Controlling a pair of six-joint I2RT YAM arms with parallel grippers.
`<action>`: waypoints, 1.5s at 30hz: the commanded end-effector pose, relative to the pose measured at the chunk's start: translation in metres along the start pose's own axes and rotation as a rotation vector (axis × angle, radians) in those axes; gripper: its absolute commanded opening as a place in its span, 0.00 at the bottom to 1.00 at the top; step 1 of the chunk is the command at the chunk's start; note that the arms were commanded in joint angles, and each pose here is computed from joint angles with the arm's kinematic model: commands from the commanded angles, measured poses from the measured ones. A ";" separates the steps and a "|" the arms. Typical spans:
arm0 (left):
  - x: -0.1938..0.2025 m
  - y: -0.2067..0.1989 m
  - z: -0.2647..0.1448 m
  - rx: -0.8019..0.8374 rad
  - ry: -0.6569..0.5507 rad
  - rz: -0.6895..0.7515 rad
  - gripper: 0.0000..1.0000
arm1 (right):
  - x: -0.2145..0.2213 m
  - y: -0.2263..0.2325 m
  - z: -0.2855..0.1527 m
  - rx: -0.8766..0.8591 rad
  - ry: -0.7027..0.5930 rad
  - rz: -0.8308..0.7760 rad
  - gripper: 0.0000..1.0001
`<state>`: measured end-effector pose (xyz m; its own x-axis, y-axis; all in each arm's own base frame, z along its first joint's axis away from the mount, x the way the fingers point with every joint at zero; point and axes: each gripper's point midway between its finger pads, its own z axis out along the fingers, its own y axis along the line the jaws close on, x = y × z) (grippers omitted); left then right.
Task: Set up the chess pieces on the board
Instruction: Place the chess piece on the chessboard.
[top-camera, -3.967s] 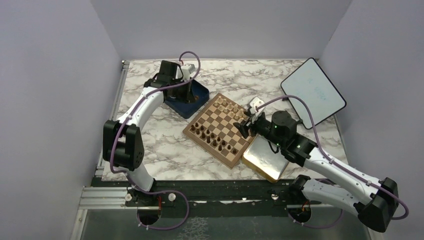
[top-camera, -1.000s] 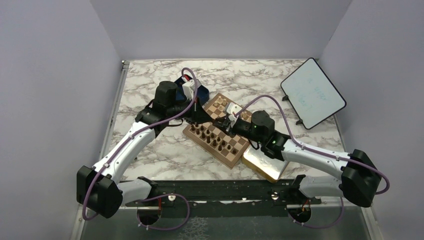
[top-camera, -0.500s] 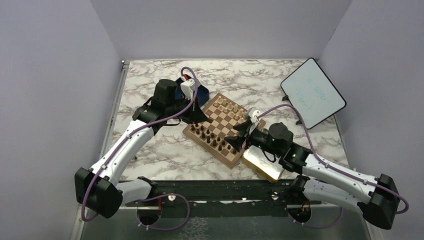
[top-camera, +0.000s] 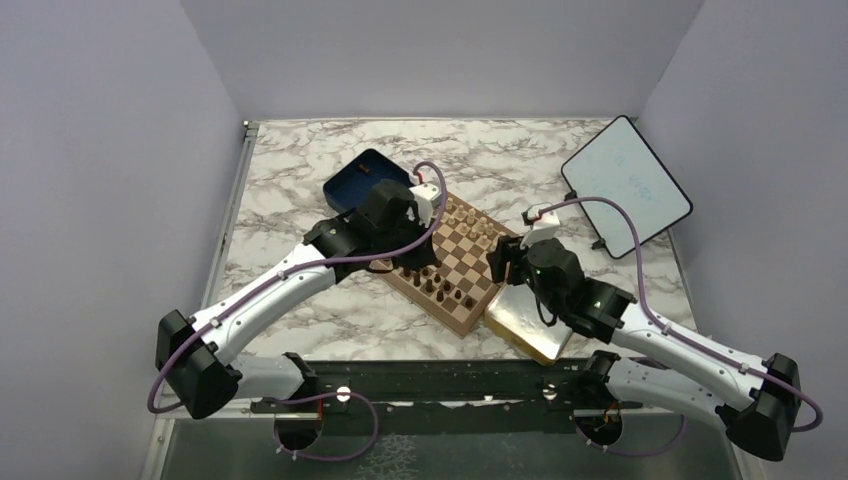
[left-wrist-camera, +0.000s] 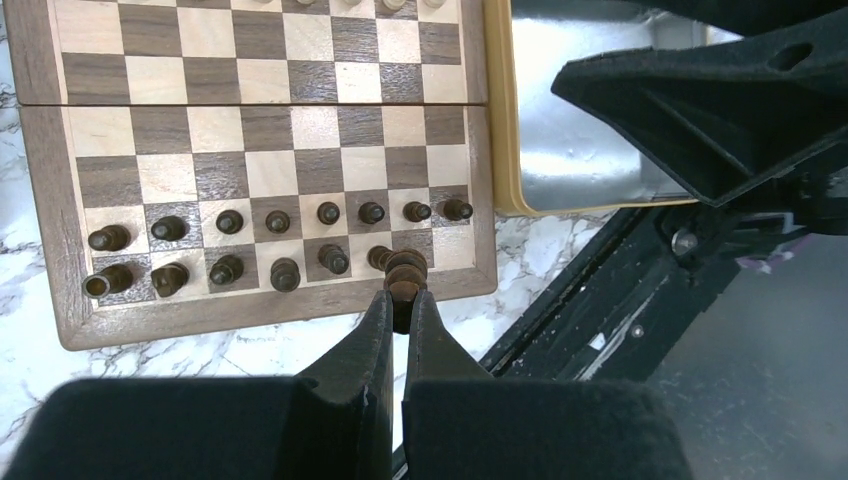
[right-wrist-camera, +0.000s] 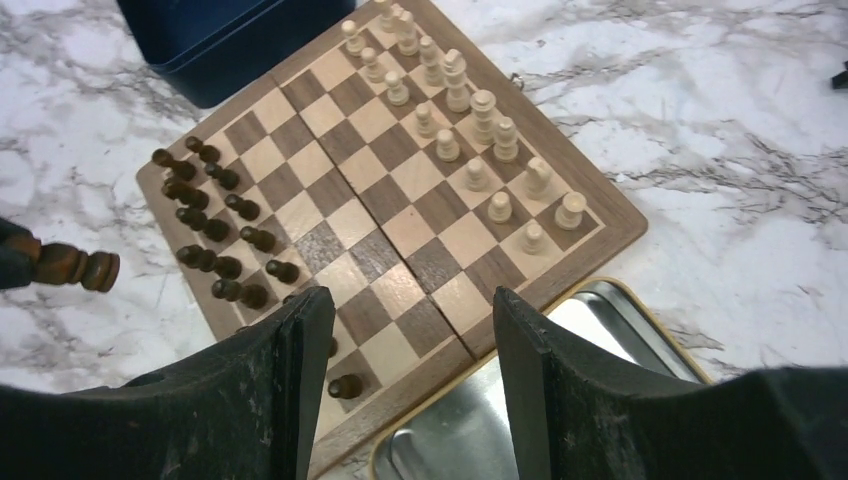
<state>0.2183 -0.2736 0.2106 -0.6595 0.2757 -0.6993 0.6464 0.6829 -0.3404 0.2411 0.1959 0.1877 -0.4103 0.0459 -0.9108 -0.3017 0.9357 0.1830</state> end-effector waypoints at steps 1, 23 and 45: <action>-0.001 0.005 0.012 -0.153 -0.007 0.021 0.00 | -0.015 -0.027 0.000 0.142 -0.048 -0.051 0.64; 0.063 -0.024 0.073 -0.249 0.161 0.074 0.00 | -0.006 -0.059 -0.016 0.216 -0.037 0.070 0.63; 0.092 -0.015 0.106 -0.271 0.272 0.108 0.00 | -0.012 -0.072 -0.037 0.236 -0.100 0.135 0.63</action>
<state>0.1855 -0.3193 0.0799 -0.7075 0.5000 -0.4994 0.6050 0.7938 -0.0625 0.2367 0.1252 0.2053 -0.3440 0.1940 -0.9187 -0.0800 0.9688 0.2346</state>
